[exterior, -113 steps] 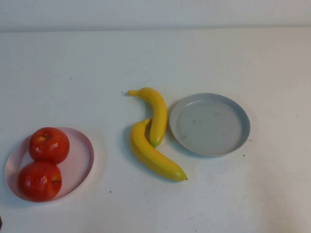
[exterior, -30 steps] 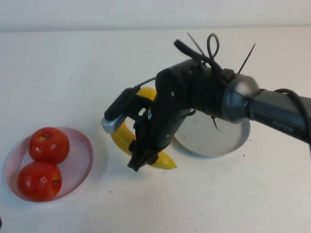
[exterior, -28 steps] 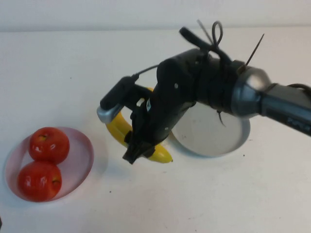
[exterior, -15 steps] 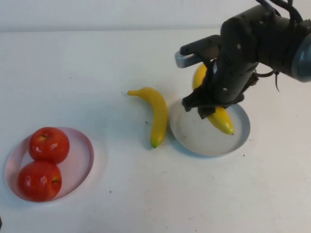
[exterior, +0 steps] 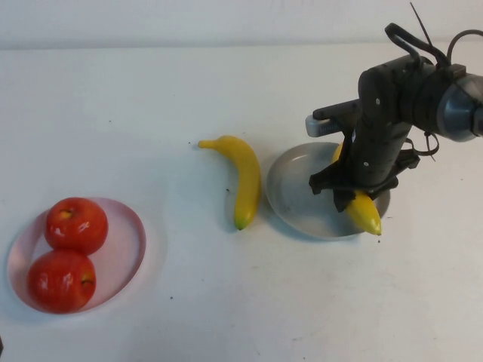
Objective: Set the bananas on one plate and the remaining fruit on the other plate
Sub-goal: Put another type of fruit in the right plate
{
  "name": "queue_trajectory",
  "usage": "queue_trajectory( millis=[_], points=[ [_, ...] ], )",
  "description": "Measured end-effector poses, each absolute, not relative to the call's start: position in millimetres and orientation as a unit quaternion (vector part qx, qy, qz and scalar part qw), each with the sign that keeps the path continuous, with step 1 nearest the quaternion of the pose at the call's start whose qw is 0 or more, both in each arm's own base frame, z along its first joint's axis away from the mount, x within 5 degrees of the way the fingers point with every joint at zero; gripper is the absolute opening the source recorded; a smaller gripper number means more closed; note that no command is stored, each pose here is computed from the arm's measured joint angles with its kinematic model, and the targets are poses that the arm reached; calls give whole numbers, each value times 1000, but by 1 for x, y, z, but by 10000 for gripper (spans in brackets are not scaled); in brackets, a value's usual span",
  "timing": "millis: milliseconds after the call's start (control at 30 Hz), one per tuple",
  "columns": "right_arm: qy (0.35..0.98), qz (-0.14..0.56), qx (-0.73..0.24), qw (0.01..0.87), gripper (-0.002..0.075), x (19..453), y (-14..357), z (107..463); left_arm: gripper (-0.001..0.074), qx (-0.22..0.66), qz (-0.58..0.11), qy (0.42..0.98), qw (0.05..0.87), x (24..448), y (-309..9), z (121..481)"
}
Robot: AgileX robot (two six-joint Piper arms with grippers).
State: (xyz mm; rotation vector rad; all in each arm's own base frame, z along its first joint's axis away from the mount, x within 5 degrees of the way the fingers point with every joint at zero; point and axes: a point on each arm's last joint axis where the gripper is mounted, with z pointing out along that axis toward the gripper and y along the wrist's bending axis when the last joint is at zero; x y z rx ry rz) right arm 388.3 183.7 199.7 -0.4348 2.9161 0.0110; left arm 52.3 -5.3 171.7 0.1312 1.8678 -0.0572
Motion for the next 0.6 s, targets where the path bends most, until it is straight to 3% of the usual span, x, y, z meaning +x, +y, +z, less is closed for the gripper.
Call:
queue_trajectory(
  millis=[333, 600],
  points=[
    [985, 3, -145, 94, 393, 387, 182, 204, 3, 56, -25, 803, 592, 52, -5, 172],
    [972, 38, -165, 160, 399, 373, 203, 265, 3, 56, -25, 803, 592, 52, -5, 172]
  ],
)
